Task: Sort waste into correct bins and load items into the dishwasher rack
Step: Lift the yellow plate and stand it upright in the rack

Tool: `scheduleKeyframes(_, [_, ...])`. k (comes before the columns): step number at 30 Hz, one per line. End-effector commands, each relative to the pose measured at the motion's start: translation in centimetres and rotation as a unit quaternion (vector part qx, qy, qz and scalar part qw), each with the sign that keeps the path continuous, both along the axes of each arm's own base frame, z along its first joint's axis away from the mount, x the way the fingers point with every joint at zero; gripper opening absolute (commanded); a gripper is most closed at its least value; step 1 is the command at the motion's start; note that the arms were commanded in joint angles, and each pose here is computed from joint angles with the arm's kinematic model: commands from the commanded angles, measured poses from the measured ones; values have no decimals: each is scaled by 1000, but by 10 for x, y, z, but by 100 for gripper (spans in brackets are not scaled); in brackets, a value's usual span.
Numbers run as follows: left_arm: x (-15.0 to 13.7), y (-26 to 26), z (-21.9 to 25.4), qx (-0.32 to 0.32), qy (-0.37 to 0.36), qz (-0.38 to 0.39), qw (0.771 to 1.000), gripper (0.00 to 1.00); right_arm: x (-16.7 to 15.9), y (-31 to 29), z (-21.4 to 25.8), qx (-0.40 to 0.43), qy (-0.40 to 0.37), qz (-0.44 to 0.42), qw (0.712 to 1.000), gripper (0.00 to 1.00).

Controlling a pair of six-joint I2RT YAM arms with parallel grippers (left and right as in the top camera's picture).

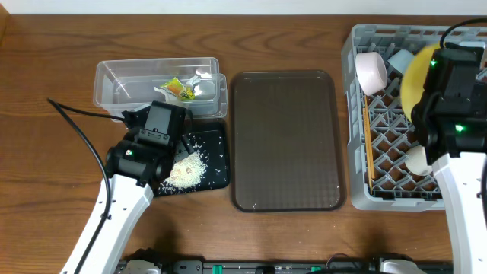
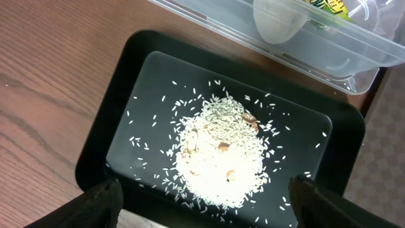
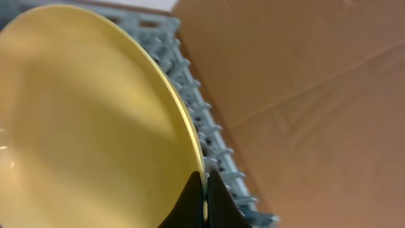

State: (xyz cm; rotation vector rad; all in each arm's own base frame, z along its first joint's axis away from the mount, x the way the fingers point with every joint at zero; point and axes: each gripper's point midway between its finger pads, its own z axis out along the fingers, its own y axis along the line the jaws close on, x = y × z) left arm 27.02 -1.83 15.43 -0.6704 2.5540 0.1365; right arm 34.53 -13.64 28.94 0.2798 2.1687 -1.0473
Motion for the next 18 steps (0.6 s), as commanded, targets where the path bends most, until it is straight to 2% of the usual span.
scheduleKeyframes(1, [2, 3, 3, 6, -7, 10, 1000, 86, -2, -10, -9, -35, 48, -20, 998, 1])
scheduleKeyframes(6, [2, 3, 3, 6, -7, 10, 1000, 86, 8, -4, -45, -17, 90, -22, 996, 1])
scheduleKeyframes(8, [2, 3, 3, 6, -7, 10, 1000, 86, 16, 11, -64, 12, 106, 5, 994, 1])
scheduleKeyframes(13, [3, 3, 4, 5, -9, 10, 1000, 86, 28, 43, -85, 68, 95, 36, 993, 2])
scheduleKeyframes(14, [3, 3, 4, 5, -9, 10, 1000, 86, 29, 49, -86, 76, 90, 41, 992, 8])
scheduleKeyframes(15, [3, 3, 4, 5, -9, 10, 1000, 86, 31, 55, -86, 82, 85, 47, 992, 21])
scheduleKeyframes(16, [3, 3, 4, 5, -9, 10, 1000, 89, 32, 63, -83, 85, 77, 56, 992, 46])
scheduleKeyframes(18, [3, 3, 4, 5, -9, 10, 1000, 93, 35, 74, -77, 94, 63, 75, 991, 61])
